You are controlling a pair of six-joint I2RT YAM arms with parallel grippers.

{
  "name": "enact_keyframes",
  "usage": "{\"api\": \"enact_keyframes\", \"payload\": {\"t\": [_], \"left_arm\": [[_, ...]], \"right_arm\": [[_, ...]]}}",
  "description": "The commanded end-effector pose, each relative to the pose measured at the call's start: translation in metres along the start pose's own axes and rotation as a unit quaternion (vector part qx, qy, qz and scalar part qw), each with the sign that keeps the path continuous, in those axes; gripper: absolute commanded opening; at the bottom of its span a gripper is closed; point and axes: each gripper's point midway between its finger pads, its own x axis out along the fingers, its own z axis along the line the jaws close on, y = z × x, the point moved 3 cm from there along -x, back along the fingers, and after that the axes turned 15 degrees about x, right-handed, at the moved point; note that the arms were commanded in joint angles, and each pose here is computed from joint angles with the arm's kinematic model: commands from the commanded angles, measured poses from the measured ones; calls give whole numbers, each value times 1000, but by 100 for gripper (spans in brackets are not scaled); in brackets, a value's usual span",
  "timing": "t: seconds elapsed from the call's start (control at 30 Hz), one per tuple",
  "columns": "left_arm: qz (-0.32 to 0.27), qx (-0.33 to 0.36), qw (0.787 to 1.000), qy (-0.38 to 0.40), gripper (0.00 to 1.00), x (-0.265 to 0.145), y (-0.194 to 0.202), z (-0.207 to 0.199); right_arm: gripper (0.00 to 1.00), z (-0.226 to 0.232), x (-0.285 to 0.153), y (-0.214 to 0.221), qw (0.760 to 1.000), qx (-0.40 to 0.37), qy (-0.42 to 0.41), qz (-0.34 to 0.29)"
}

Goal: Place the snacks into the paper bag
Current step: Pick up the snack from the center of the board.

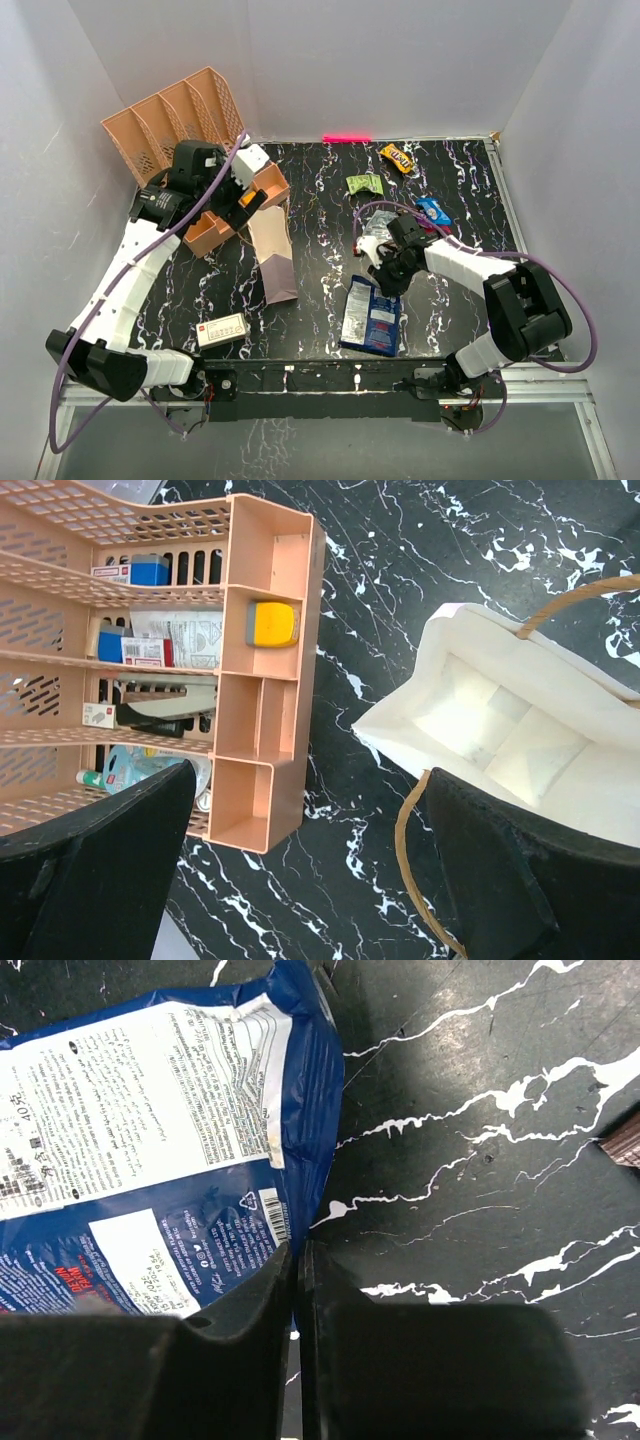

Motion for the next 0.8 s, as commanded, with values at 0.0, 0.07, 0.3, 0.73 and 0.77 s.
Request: {"api": "enact_keyframes", "payload": {"t": [0.0, 0.07, 0.3, 0.73, 0.77], "left_arm": [[3, -39, 998, -44, 98, -15, 5, 11], [-6, -51, 997, -52, 98, -17, 2, 14], [-68, -73, 993, -56, 98, -29, -30, 28], [-102, -125, 978, -133, 98, -45, -44, 64], [-105, -134, 977, -132, 98, -45, -43, 65]], "right_arm": [[8, -5, -20, -28, 999, -12, 28, -41], [8, -3, -30, -39, 998, -15, 29, -58], [8, 12, -68, -78, 992, -28, 17, -123], [8, 34, -161, -165, 972, -1, 27, -234], [8, 35, -165, -168, 971, 3, 30, -239]]}}
